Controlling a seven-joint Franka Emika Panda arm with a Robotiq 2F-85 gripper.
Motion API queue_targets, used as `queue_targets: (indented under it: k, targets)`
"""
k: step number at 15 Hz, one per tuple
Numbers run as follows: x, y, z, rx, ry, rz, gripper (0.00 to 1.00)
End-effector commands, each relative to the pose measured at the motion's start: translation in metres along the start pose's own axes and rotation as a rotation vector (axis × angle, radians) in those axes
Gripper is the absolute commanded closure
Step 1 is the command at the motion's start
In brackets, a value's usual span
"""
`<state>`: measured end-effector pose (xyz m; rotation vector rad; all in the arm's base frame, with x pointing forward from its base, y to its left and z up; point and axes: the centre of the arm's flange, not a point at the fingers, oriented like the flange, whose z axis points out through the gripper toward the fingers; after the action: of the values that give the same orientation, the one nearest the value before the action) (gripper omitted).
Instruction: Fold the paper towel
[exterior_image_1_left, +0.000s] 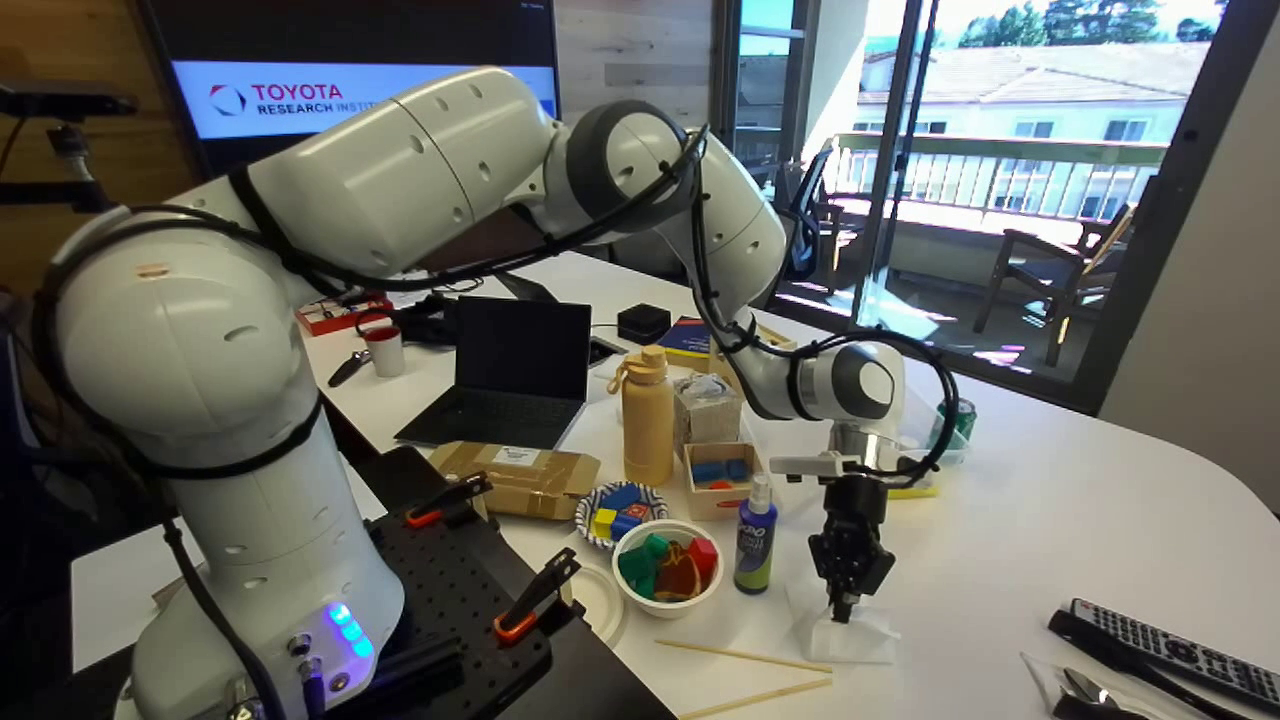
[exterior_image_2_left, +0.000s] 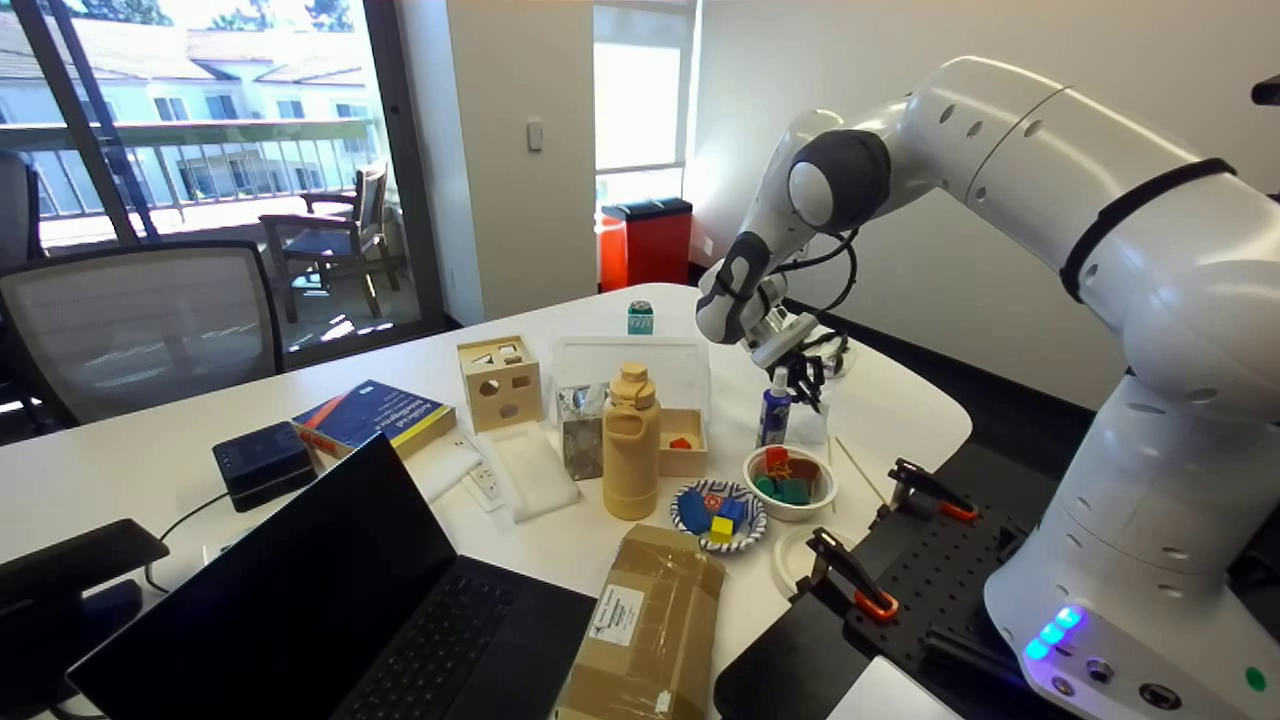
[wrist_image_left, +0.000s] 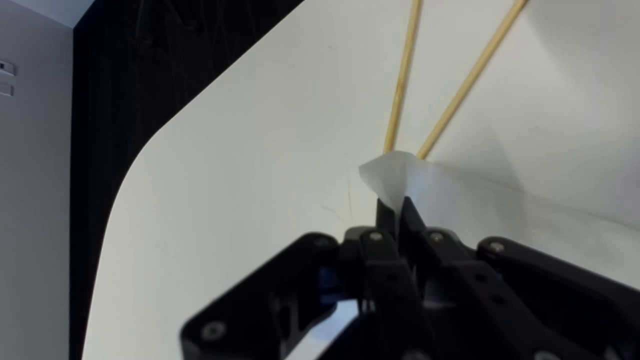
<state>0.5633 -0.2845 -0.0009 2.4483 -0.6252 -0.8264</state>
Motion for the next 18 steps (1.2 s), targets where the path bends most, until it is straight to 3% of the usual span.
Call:
queue_targets:
  k: [1,18]
  targets:
    - [-0.004,-0.012,-0.012,-0.039,0.018,0.007,0.99]
    - [-0.018,-0.071,-0.035,-0.177,0.079,-0.029,0.99]
